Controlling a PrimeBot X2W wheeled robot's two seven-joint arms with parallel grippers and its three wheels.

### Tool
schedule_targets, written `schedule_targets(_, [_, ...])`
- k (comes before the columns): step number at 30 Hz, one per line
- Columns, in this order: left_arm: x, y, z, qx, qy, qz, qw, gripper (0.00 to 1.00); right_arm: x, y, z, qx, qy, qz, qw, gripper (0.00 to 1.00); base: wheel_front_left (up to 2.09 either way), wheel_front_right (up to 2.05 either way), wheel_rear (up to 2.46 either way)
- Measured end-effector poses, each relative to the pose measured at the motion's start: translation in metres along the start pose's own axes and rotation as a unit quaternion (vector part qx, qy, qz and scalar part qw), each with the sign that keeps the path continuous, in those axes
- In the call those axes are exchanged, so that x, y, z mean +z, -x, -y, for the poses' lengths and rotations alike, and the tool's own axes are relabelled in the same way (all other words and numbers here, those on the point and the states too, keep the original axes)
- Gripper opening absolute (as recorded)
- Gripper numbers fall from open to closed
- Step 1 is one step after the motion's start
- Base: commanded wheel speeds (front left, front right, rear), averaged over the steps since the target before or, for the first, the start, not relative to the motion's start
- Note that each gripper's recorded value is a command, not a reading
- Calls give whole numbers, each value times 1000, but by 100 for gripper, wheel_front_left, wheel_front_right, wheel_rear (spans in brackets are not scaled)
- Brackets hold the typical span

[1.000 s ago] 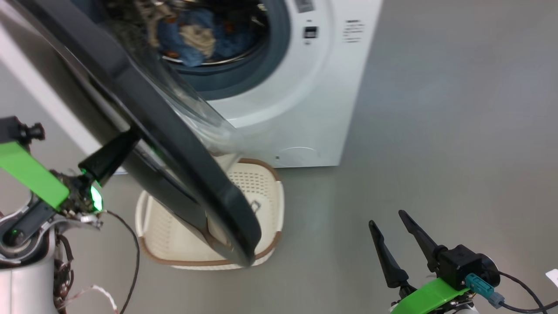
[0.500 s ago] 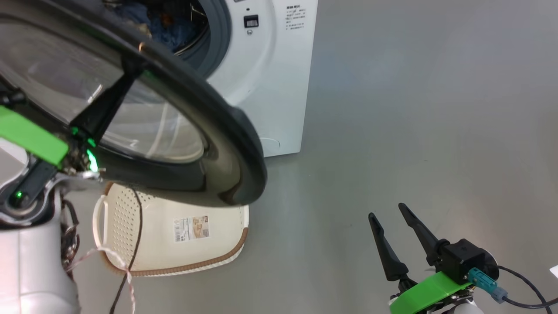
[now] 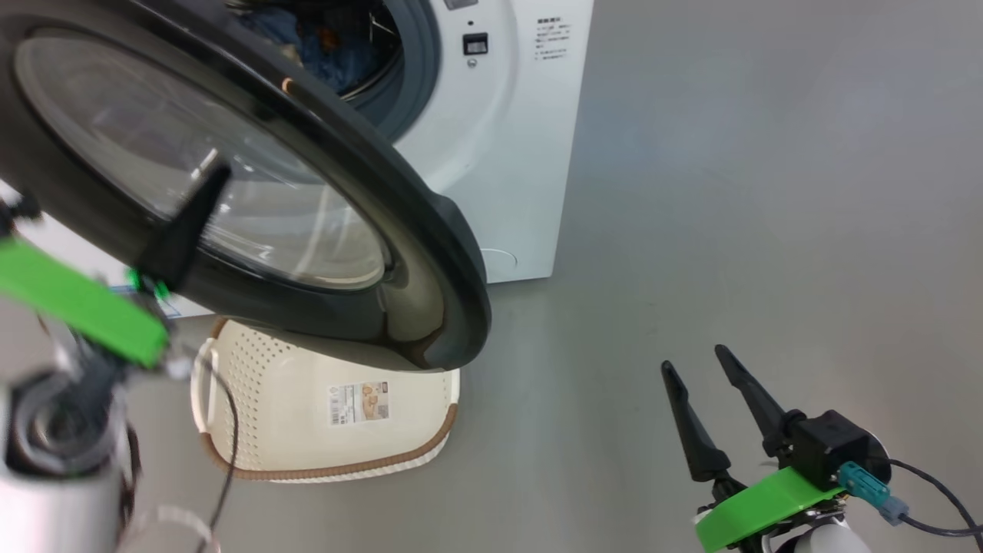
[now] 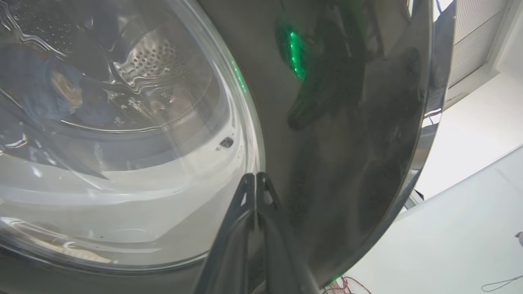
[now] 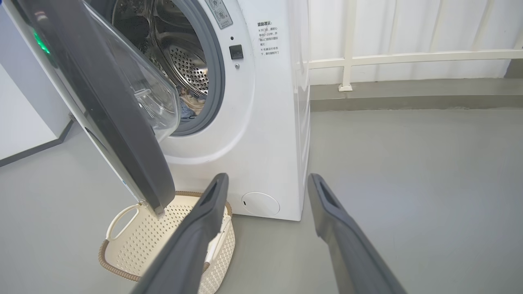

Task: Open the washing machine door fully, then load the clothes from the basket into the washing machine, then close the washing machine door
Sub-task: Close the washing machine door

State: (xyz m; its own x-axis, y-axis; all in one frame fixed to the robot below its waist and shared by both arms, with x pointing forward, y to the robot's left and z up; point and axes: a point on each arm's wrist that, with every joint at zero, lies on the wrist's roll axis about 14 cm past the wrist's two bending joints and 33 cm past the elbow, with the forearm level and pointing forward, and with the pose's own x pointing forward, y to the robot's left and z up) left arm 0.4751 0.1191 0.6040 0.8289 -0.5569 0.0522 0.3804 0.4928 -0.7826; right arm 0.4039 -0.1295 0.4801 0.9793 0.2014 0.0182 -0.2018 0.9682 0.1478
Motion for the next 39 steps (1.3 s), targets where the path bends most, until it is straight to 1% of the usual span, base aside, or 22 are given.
schedule_targets(1, [-7,7,-5,13,-13,1,1000,21,1,0,0,-1,0,2,1000,100,0,0,0])
schedule_targets(2, [-12,16,-11,26,-29,6,999,30,2,0,1,-3,0,4,1000,100,0,0,0])
schedule_targets(3, [-15,24,-18,42,-42,17,998,54,4,0,3,-6,1,6,1000,100,0,0,0])
schedule_targets(4, [-17,33,-25,59,-61,28,996,72,5,0,4,-7,1,8,1000,100,0,0,0])
schedule_targets(5, [-19,42,-33,78,-85,37,993,88,5,1,5,-8,2,8,1000,100,0,0,0])
schedule_targets(6, [-22,51,-40,95,-110,43,988,100,5,3,5,-9,3,7,1000,100,0,0,0])
schedule_targets(9, [-36,77,-60,134,-162,58,976,100,6,7,8,-15,5,8,1000,100,0,0,0])
schedule_targets(10, [-36,77,-60,134,-162,58,976,100,6,7,8,-15,5,8,1000,100,0,0,0])
schedule_targets(11, [-45,93,-71,157,-179,73,968,100,8,8,10,-19,6,11,1000,100,0,0,0])
schedule_targets(14, [-55,113,-81,184,-217,93,954,100,9,10,11,-20,8,12,1000,100,0,0,0])
schedule_targets(16, [-60,123,-84,200,-231,112,946,100,11,11,11,-20,11,15,1000,100,0,0,0])
schedule_targets(18, [-70,131,-87,210,-242,114,941,100,13,12,10,-18,21,17,999,100,0,0,0])
schedule_targets(23, [-90,155,-96,245,-264,102,927,100,15,17,7,-15,22,18,999,100,0,0,0])
schedule_targets(28, [-74,175,-97,279,-281,138,908,100,21,17,6,-15,24,27,999,100,0,0,0])
schedule_targets(33, [-77,190,-95,291,-280,149,902,100,18,23,1,-9,24,22,999,100,0,0,0])
schedule_targets(39, [-73,193,-93,290,-285,160,900,100,20,23,-2,-5,24,24,999,100,0,0,0])
